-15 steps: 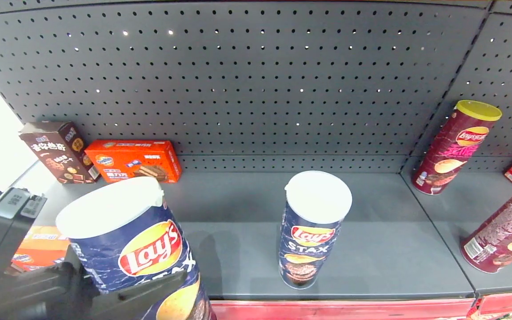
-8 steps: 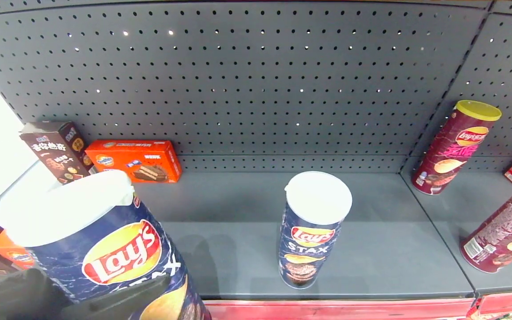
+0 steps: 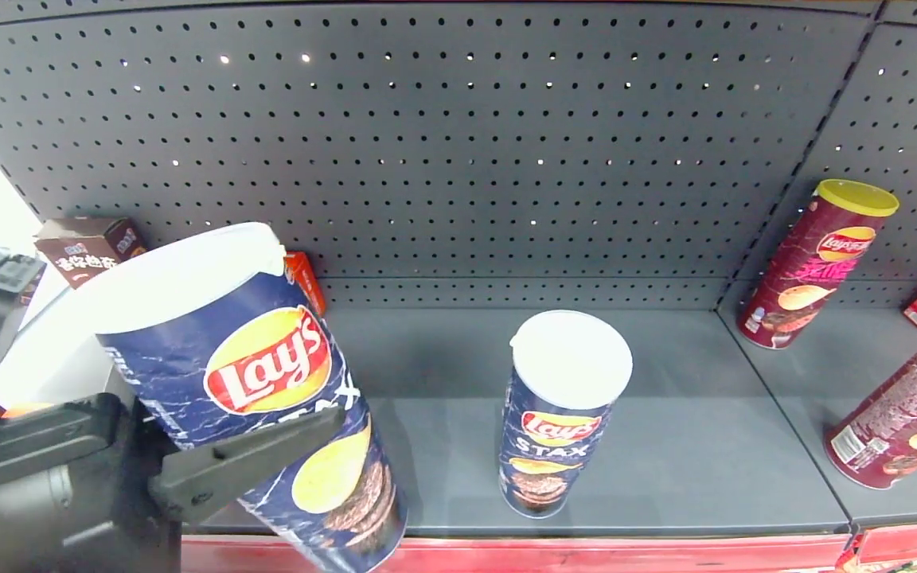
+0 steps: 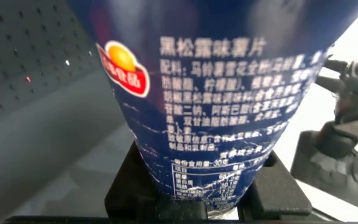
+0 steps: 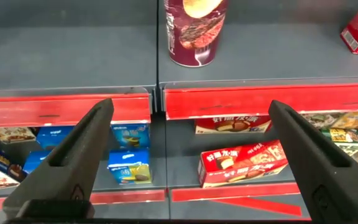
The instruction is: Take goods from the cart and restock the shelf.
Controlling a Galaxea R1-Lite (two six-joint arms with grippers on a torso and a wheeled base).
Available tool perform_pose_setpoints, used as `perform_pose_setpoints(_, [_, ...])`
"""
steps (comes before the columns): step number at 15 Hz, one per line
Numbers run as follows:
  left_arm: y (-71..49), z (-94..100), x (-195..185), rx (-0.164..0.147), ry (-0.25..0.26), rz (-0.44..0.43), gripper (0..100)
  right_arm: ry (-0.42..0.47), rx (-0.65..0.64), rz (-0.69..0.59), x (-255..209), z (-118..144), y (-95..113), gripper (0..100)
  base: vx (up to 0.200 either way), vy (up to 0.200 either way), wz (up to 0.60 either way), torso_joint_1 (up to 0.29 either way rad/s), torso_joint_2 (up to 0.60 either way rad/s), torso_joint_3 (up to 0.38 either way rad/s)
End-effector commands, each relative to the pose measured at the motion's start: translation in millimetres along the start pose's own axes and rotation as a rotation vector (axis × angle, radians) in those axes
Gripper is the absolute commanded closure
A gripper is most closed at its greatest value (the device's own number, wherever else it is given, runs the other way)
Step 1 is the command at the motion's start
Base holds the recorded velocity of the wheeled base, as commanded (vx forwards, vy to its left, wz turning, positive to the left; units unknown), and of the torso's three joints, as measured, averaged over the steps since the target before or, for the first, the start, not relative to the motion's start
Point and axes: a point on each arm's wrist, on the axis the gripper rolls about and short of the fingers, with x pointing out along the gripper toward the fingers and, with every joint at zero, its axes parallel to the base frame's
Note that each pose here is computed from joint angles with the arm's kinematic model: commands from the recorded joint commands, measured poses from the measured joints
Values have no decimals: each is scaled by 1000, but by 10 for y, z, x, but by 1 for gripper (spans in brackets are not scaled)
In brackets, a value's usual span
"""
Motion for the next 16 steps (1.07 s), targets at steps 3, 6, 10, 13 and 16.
perform_pose_setpoints(3, [448, 87, 483, -1, 35, 80, 100, 2, 0, 0, 2, 1, 0, 0, 0, 0, 0, 0, 0, 0])
perform_pose_setpoints(6, [741, 33, 738, 100, 78, 107, 100, 2, 0, 0, 2, 1, 0, 0, 0, 0, 0, 0, 0, 0])
perform_pose_setpoints(10, [954, -6, 1166, 76, 148, -14, 100, 2, 0, 1, 2, 1, 0, 0, 0, 0, 0, 0, 0, 0])
perform_pose_setpoints(13, [1202, -69, 1578, 73, 154, -50, 100, 2, 0, 0, 2, 1, 0, 0, 0, 0, 0, 0, 0, 0])
perform_pose_setpoints(16, [1468, -186, 1931, 91, 137, -45, 100, 2, 0, -2, 2, 1, 0, 0, 0, 0, 0, 0, 0, 0])
